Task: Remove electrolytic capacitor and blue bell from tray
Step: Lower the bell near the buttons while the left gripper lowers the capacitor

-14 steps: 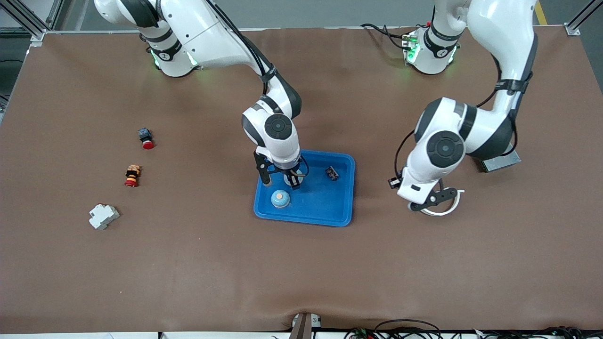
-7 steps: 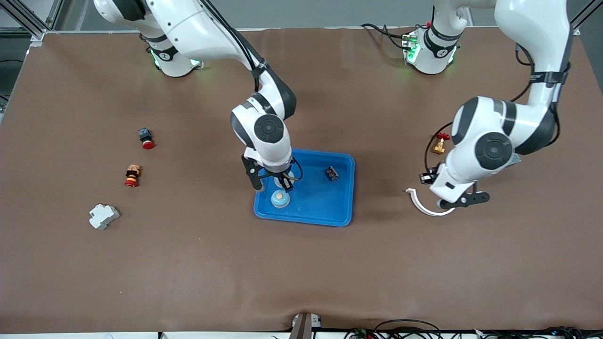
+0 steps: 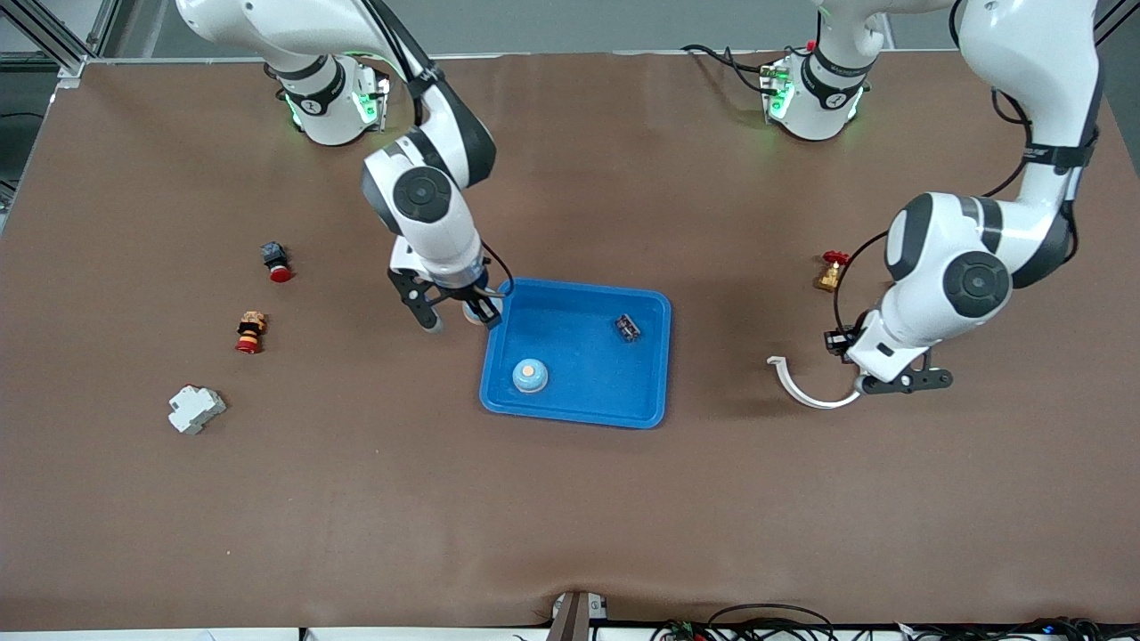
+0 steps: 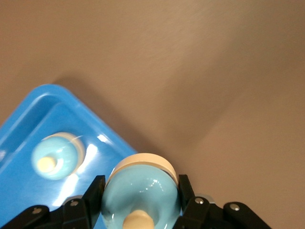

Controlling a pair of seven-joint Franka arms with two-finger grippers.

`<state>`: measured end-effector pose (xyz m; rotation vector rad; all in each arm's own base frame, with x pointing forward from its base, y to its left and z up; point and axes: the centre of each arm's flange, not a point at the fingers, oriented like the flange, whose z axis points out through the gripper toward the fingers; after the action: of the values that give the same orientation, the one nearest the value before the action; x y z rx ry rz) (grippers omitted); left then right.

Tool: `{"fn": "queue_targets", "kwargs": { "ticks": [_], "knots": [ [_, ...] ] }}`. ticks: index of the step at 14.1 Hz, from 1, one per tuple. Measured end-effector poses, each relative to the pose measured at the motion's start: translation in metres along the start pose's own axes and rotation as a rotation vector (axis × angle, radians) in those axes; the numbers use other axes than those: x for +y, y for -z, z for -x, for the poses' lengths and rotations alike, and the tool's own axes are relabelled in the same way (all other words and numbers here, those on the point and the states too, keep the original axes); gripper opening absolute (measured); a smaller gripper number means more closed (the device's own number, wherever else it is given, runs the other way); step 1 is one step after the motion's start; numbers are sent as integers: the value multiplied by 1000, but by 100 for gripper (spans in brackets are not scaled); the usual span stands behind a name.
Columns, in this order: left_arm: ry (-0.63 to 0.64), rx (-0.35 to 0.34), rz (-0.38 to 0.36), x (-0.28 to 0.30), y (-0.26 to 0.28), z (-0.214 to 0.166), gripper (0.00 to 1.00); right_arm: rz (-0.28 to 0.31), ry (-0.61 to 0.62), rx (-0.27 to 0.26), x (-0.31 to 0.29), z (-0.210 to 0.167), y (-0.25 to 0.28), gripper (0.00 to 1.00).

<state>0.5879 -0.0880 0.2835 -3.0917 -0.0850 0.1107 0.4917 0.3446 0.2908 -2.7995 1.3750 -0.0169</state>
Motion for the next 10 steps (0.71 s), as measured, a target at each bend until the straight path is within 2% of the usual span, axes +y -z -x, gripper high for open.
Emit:
{"fn": "queue_targets", "kwargs": {
  "ticks": [3,10],
  "knots": [
    [-17,14,8,8,-17,10,33,19,61,-5,35,-17,-1,67],
    [-30,1,17,17,-55,12,33,4,159,-1,95,-82,-27,67]
  ]
}}
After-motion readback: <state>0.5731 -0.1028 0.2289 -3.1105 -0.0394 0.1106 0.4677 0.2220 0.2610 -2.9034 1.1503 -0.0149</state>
